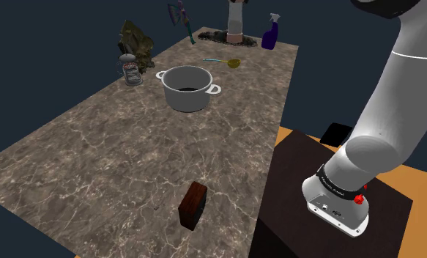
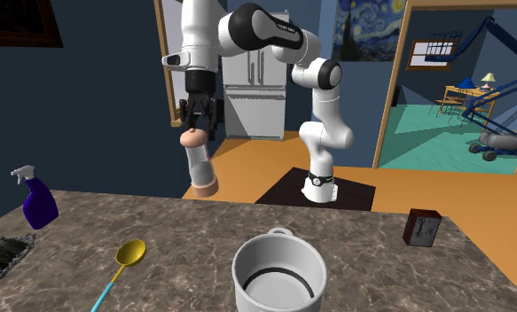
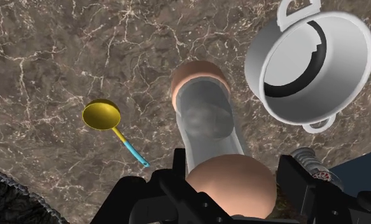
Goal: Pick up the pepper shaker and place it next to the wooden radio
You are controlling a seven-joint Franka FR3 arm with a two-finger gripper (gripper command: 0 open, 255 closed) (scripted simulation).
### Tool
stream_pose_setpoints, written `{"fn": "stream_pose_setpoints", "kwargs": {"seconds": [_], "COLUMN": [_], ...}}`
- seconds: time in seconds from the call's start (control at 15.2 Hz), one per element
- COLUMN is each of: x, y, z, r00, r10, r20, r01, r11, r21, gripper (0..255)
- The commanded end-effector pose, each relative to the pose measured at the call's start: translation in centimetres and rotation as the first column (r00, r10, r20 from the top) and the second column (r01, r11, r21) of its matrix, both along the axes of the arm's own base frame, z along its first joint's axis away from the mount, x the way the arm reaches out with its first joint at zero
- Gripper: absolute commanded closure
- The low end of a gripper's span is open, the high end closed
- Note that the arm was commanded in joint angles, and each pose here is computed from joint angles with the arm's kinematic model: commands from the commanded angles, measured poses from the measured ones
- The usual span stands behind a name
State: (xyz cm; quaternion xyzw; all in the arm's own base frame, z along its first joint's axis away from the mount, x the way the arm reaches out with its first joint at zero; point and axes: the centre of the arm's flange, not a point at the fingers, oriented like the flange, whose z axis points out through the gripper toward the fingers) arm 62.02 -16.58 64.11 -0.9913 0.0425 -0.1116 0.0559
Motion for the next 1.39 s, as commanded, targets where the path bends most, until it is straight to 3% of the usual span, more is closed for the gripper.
{"fn": "stream_pose_setpoints", "kwargs": {"seconds": [0.0, 1.32], "x": [0.0, -17.0], "y": [0.1, 20.3], "z": [0.8, 0.9], "r00": [1.000, 1.000], "r10": [0.000, 0.000], "r20": [0.000, 0.000], "r01": [0.000, 0.000], "r11": [1.000, 1.000], "r21": [0.000, 0.000], "gripper": [255, 255]}}
